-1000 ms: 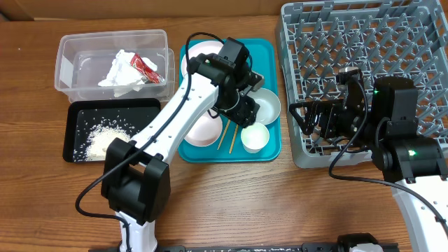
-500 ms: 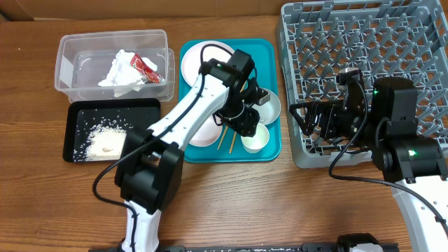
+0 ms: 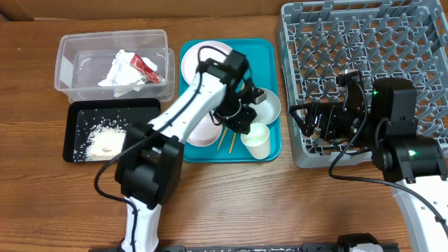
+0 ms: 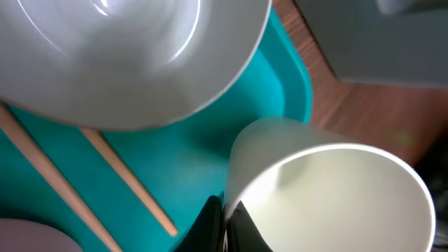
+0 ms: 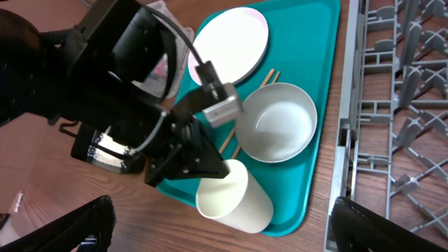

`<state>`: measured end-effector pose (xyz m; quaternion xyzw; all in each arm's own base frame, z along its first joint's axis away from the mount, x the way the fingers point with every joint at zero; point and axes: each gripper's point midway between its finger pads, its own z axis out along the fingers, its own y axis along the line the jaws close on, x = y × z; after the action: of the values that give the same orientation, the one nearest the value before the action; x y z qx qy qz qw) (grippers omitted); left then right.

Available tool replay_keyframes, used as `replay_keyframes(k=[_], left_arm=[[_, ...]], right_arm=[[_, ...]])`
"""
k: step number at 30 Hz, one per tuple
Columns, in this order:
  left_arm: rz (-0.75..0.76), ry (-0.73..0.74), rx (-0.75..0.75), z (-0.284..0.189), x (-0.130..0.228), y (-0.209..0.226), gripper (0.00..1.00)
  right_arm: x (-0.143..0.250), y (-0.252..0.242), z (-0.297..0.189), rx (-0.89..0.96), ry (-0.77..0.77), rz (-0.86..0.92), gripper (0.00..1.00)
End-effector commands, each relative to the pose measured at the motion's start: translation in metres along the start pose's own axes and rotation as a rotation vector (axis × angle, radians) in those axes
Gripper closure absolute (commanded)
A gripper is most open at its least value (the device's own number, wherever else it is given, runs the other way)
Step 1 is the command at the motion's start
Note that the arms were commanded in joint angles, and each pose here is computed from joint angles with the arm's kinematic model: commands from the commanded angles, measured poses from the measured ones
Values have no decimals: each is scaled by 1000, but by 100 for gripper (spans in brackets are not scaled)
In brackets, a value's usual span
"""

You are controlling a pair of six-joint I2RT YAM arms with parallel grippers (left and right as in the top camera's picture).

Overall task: Sort waste into correct bins and load items into the dishwasher
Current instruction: 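Grasp the white cup with the left gripper and lift it, then hand the white cup from the left gripper to the right gripper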

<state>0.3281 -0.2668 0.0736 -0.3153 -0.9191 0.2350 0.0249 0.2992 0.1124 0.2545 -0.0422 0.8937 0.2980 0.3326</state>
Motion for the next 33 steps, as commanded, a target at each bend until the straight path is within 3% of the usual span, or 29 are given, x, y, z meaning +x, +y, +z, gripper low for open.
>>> replay_keyframes(k=[1, 5, 8, 13, 20, 33], left_arm=[[6, -128, 325, -33, -14, -19, 96], [11, -357, 687, -96, -30, -26, 96], [-25, -473, 832, -133, -34, -16, 96], [-79, -535, 973, -162, -32, -17, 96], [-106, -516, 1000, -163, -31, -22, 96], [-120, -489, 1011, -159, -30, -30, 96]], right_arm=[[-9, 3, -3, -4, -29, 53, 0], [-13, 7, 6, -53, -20, 97, 0], [-17, 24, 15, -186, 3, 75, 0], [-22, 48, 31, -420, 43, 3, 0], [-29, 80, 30, -766, 71, -97, 4], [-28, 65, 57, -718, 90, -63, 10]])
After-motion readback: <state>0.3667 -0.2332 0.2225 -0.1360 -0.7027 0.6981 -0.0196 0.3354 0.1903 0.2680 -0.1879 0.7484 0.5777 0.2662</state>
